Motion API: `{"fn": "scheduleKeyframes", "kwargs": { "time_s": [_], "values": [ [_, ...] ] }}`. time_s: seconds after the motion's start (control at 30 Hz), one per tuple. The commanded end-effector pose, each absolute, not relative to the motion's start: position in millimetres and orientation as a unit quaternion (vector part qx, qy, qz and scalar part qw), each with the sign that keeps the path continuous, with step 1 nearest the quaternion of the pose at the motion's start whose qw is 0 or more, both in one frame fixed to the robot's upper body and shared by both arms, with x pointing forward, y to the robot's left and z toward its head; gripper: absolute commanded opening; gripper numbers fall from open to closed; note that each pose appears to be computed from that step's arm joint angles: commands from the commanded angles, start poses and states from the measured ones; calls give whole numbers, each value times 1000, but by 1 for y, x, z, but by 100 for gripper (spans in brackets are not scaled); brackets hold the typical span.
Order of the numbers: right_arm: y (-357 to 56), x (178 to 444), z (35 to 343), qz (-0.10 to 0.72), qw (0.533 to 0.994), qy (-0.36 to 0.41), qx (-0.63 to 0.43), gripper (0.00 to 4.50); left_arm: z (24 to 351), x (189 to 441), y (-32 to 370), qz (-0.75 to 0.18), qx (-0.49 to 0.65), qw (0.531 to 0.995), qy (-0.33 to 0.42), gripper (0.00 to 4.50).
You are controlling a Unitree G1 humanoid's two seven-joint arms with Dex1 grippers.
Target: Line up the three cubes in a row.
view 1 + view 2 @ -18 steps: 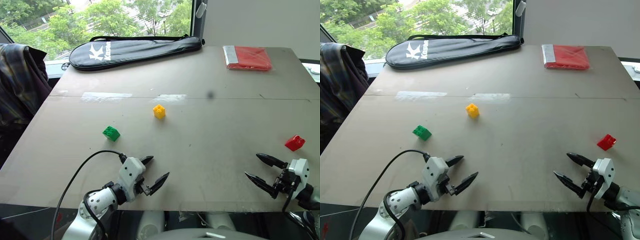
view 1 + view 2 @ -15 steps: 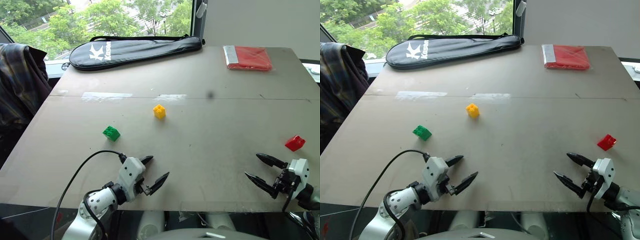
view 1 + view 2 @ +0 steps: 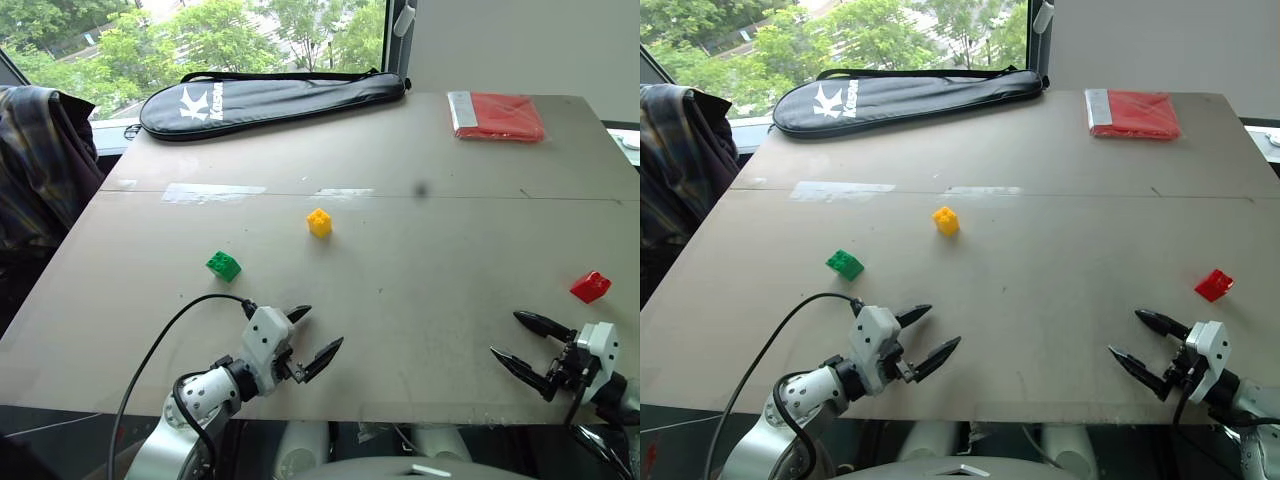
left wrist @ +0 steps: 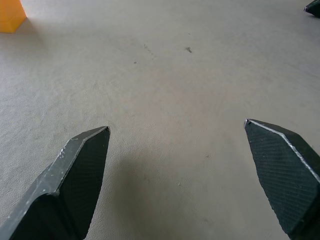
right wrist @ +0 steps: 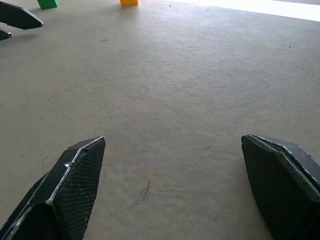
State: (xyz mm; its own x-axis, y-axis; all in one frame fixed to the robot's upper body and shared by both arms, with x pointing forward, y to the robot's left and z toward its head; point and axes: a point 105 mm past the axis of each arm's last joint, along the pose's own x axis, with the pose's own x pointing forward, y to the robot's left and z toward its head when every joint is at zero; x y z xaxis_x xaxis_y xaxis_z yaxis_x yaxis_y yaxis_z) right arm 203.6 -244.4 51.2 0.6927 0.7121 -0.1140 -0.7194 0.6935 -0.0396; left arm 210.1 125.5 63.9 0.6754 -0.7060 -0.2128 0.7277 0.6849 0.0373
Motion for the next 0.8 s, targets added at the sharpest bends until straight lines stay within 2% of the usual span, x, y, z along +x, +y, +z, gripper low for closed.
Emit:
{"fn": "scheduleKeyframes", "kwargs": {
  "time_s": [0.03,0.57,0.67,0.8],
  "values": [
    [-243,204,60,388,919,28,-55,450,78,211,122,-403,62,911,64,440],
    [-249,195,65,349,935,19,-50,450,81,219,115,-440,72,893,69,440],
    [-260,191,71,297,954,12,-46,450,87,223,112,-464,78,880,69,440],
    [-286,190,79,177,982,6,-63,450,96,227,106,-517,87,849,68,440]
  ]
}}
